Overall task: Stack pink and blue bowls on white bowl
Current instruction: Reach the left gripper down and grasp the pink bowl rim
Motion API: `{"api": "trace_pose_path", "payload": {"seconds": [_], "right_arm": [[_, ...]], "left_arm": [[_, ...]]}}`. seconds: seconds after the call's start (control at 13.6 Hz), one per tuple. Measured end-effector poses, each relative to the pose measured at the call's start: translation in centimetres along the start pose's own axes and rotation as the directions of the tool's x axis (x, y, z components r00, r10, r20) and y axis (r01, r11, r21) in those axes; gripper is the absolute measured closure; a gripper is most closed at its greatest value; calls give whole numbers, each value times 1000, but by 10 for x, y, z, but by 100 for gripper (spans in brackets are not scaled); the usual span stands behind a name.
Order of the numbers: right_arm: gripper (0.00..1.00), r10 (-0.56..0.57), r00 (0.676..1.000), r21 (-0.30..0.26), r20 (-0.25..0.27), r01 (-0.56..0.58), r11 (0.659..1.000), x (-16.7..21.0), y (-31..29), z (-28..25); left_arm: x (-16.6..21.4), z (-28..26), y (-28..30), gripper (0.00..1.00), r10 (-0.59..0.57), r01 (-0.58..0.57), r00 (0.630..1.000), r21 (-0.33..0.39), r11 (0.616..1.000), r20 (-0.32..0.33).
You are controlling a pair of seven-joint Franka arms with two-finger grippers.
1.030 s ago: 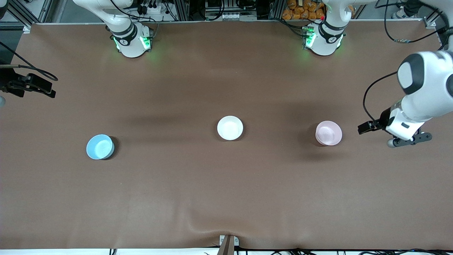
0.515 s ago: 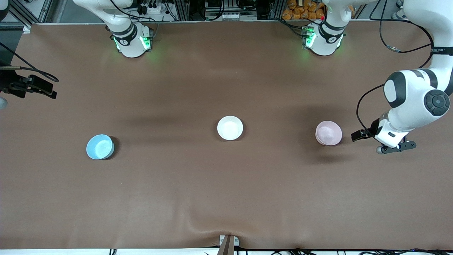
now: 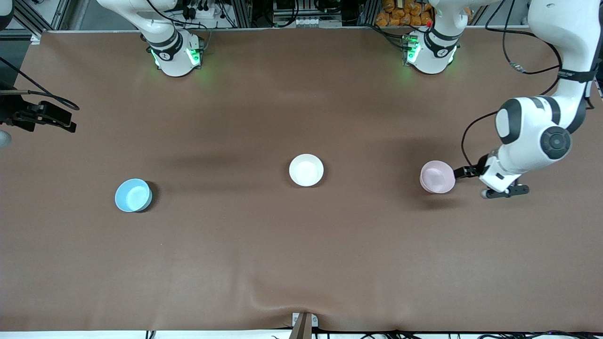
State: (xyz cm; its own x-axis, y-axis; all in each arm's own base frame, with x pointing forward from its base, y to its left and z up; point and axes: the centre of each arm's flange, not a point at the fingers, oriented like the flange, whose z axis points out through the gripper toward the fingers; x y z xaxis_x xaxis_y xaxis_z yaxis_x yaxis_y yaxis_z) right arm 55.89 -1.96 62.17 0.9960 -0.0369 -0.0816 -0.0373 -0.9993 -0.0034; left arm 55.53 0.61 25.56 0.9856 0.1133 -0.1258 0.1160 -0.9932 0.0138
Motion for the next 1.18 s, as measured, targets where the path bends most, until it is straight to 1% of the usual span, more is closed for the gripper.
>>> {"api": "trace_pose_path", "payload": {"seconds": [0.07, 0.15, 0.22, 0.37, 0.44, 0.52, 0.66, 0.74, 0.88, 0.96, 1.18], "right_arm": [[0, 0, 1000, 0, 0, 0, 1000, 0, 0, 0], [0, 0, 1000, 0, 0, 0, 1000, 0, 0, 0], [0, 0, 1000, 0, 0, 0, 1000, 0, 0, 0], [0, -1, 1000, 0, 5, 1, 1000, 2, 0, 3], [0, -5, 1000, -1, 11, 5, 1000, 5, -2, 8], [0, -10, 1000, -2, 17, 10, 1000, 9, -5, 13], [0, -20, 999, -4, 25, 20, 1000, 13, -10, 19], [0, -21, 999, -5, 27, 21, 1000, 14, -11, 20], [0, -20, 999, -6, 27, 20, 1000, 14, -10, 20], [0, -20, 999, -10, 29, 20, 1000, 14, -10, 21], [0, -29, 999, -47, 44, 31, 998, 19, -13, 29]], "left_arm": [[-4, 8, 0, 13, 1, -1, 1000, 0, 1000, 1], [-7, 17, -1, 16, 1, -1, 1000, -1, 1000, -4], [-9, 27, -2, 16, 3, -3, 1000, -2, 1000, -12], [-12, 48, -2, 31, 5, -5, 1000, -5, 1000, -19], [-12, 55, -2, 31, 5, -6, 1000, -5, 1000, -15], [-12, 60, -2, 38, 6, -6, 1000, -6, 1000, -12], [-12, 64, -1, 61, 12, -12, 1000, -7, 1000, -11], [-12, 63, 3, 74, 20, -20, 1000, -9, 1000, -13], [-11, 58, 16, 94, 43, -44, 999, -15, 999, -27], [-9, 50, 24, 97, 57, -58, 997, -19, 998, -44], [-7, 12, 62, 97, 119, -124, 986, -31, 992, -116]]}}
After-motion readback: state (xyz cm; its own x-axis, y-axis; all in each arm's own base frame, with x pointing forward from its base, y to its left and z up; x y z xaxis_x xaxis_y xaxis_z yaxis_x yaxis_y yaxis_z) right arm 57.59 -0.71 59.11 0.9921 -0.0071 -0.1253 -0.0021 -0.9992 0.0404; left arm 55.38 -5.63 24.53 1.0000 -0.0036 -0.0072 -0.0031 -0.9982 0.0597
